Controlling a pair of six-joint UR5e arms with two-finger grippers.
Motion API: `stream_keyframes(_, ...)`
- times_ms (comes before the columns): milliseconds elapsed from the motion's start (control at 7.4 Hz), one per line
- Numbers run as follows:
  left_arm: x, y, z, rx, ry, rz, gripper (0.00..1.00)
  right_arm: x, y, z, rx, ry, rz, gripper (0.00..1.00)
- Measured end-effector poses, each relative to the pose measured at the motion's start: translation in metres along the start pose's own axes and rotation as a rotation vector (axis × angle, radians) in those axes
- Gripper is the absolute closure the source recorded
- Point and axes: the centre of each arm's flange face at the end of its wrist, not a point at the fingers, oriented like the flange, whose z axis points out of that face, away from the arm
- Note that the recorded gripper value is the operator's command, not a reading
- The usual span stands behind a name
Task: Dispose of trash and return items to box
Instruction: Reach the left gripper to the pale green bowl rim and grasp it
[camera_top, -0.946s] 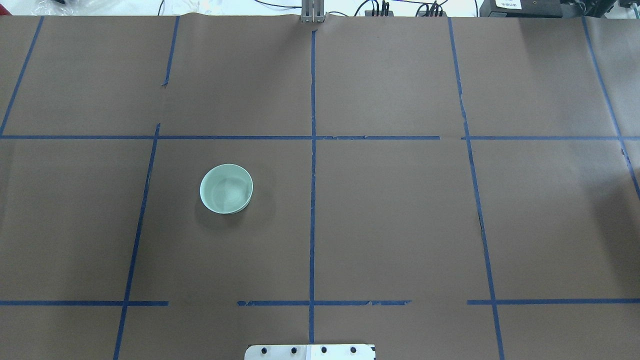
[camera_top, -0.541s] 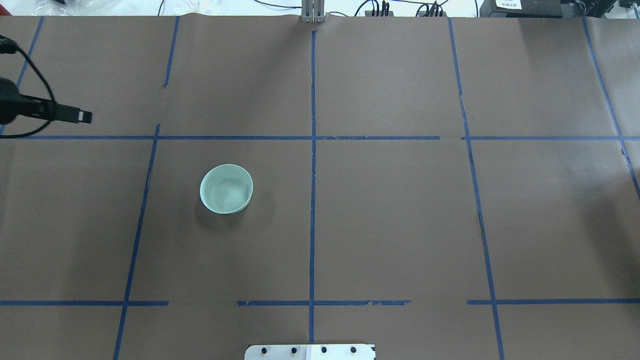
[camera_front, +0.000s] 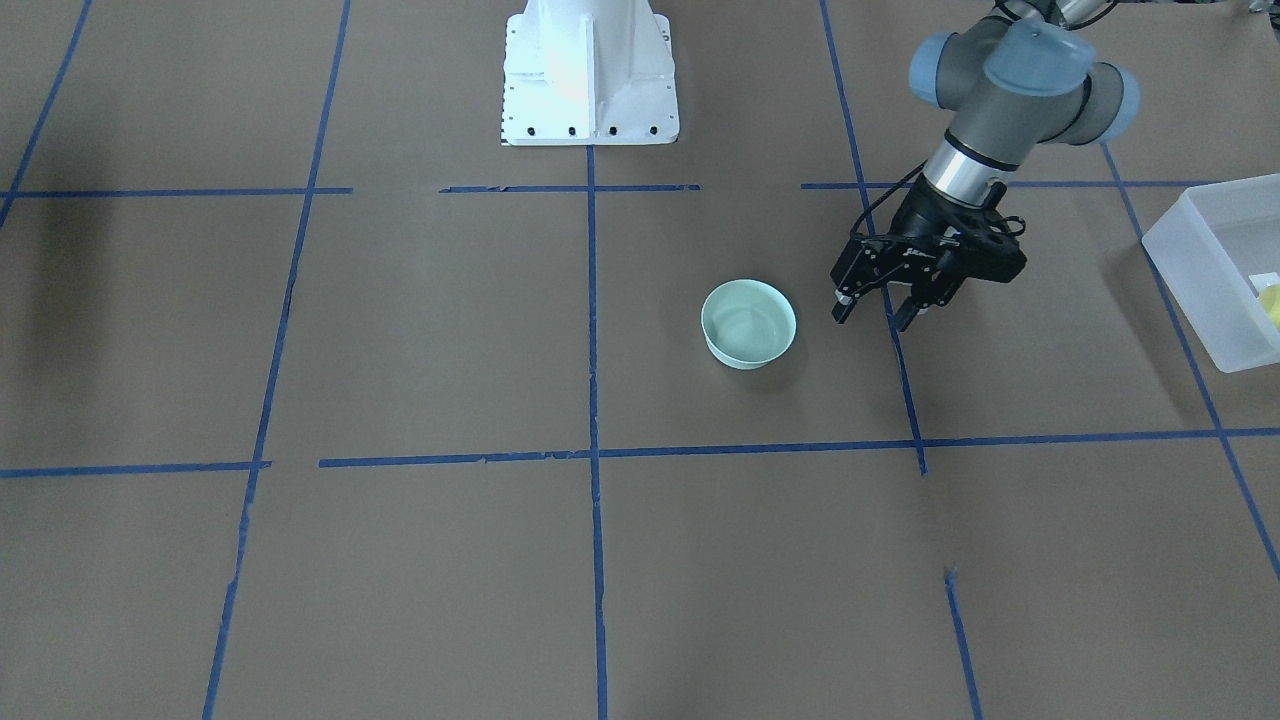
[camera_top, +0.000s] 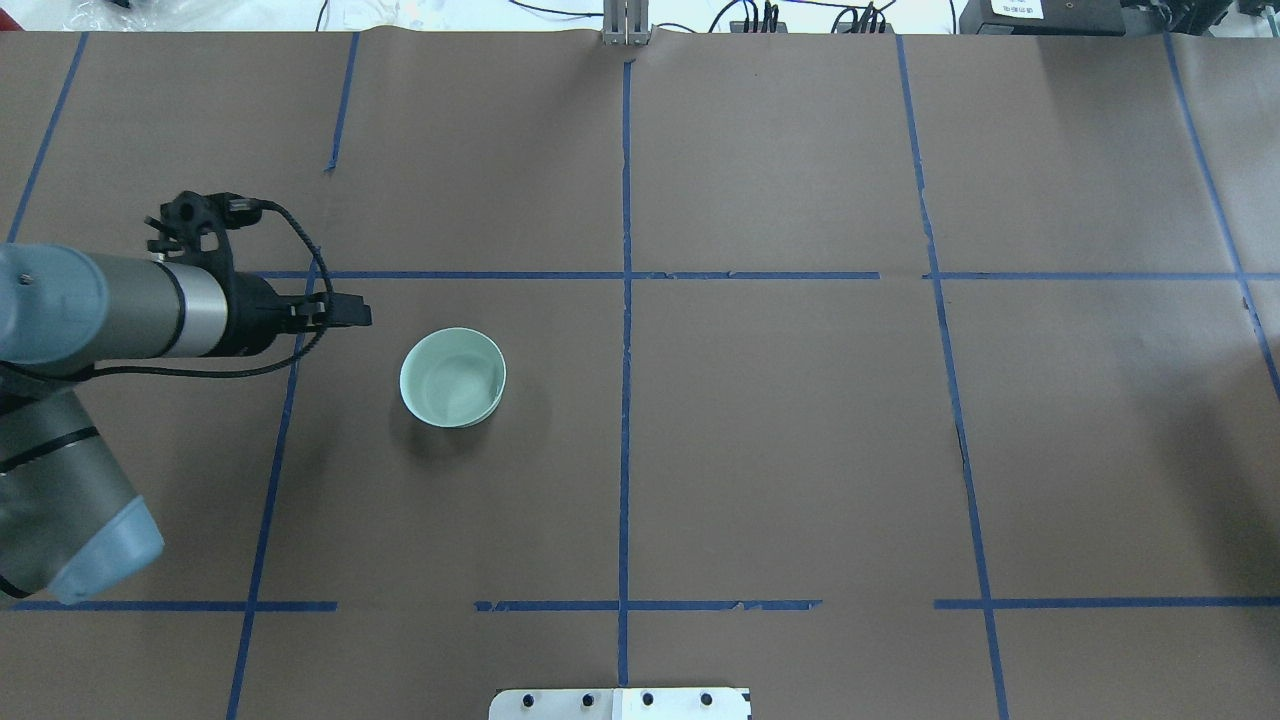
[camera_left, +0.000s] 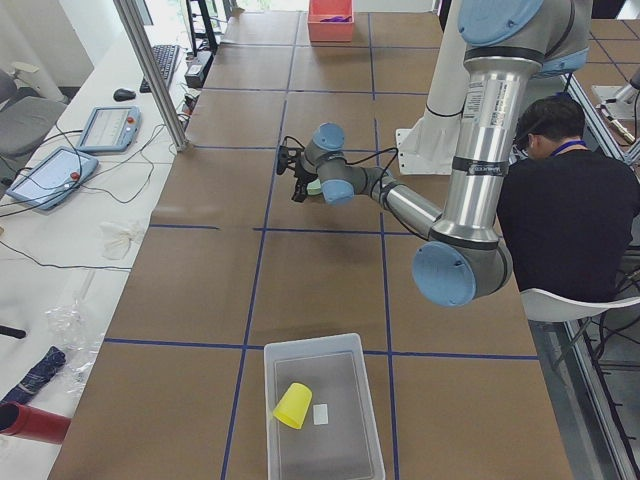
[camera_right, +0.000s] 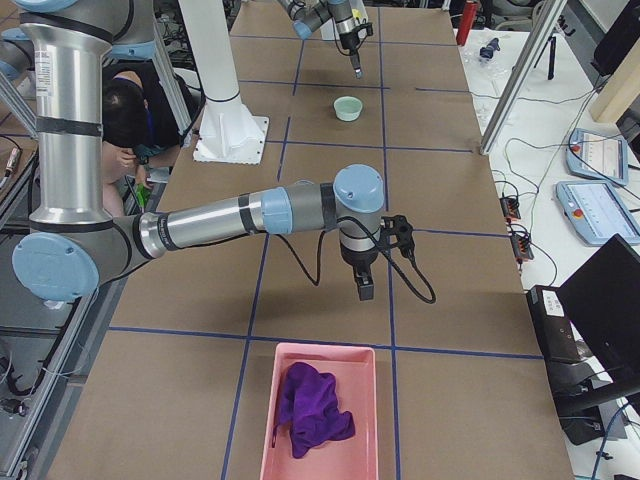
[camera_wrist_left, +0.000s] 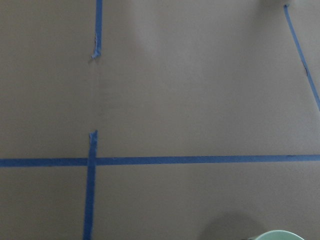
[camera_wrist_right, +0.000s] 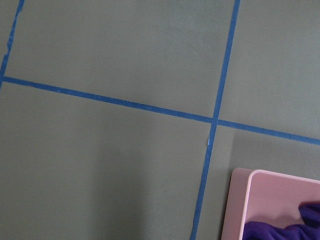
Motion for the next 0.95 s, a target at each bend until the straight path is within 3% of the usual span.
stream_keyframes(135,0.032,0.016,0.017,-0.014,-0.051,-0.025,0.22,-0.001,0.000,0.000,0.001,0.000,-0.002,0.00)
stream_keyframes(405,0.060,0.038,0.038,-0.035,-0.136,-0.046,0.25,-0.002,0.000,-0.001,0.002,0.000,-0.003,0.00)
stream_keyframes(541,0.060,0.044,0.047,-0.042,-0.166,-0.046,0.50,-0.002,0.000,-0.001,0.003,0.000,-0.002,0.00)
stream_keyframes(676,0.059,0.051,0.058,-0.053,-0.187,-0.041,1.00,-0.002,0.000,-0.001,0.003,0.000,-0.001,0.00)
stream_keyframes(946,0.062,0.061,0.064,-0.068,-0.194,-0.025,1.00,-0.002,0.000,-0.001,0.003,0.000,-0.002,0.00)
